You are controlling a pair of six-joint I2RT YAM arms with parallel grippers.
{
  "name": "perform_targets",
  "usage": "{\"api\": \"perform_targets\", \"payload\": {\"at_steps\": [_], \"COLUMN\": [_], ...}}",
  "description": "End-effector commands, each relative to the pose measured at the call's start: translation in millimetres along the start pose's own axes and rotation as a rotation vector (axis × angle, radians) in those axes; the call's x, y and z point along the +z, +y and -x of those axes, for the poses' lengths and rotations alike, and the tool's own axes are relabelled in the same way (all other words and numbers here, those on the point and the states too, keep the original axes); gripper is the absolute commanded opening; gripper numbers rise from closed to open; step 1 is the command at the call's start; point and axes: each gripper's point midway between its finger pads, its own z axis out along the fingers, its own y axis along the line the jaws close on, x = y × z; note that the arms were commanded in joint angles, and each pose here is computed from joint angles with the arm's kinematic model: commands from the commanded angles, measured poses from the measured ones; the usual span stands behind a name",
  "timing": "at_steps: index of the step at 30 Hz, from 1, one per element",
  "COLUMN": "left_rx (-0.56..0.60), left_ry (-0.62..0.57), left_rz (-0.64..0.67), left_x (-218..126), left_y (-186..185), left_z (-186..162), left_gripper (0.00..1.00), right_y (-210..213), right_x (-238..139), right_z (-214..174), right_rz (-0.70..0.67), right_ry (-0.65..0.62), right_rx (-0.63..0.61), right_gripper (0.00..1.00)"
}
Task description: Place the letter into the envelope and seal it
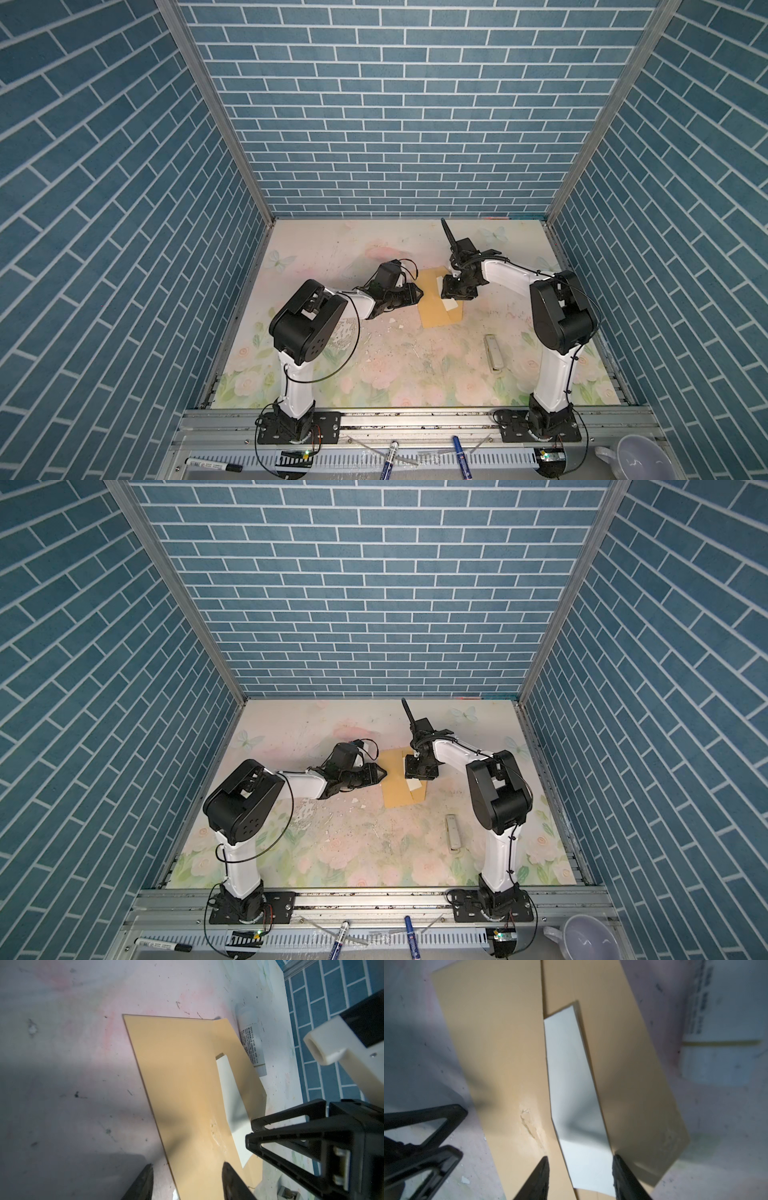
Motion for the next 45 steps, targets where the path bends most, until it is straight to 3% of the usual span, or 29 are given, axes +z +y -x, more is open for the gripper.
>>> {"api": "perform_targets", "payload": {"at_steps": [1, 10, 19, 34, 45], "left_rx": [-0.01, -0.014, -0.011, -0.007, -0.009], "left_ry": [0.039, 0.054, 0.052, 0.051, 0.057], "left_rz": [0.005, 0.012, 0.019, 0.01, 0.003], "left_x": [3.1, 6.8, 5.7, 5.0, 9.5], "left_y": [2.7, 5.6, 5.8, 1.6, 0.2], "left_z": [-14.1, -19.2, -18.5, -16.0, -15.5], "left_gripper": [0.47, 0.41, 0.41, 0.41, 0.4], "right_y": [6.1, 8.1, -2.9, -4.9, -12.4], "right_x": [4.6, 7.5, -28.9, -23.8, 0.6], "right_z": [1.9, 1.0, 24.8, 36.4, 25.6], "right_rz": [0.022, 0.038, -0.064, -0.07, -0.07], "right_ry": [0.009, 0.014, -0.128, -0.123, -0.049], "right_rx": [-0.01, 0.0, -0.048, -0.079, -0.066], "right_gripper": [0.44, 0.4, 0.52, 0.62, 0.61]}}
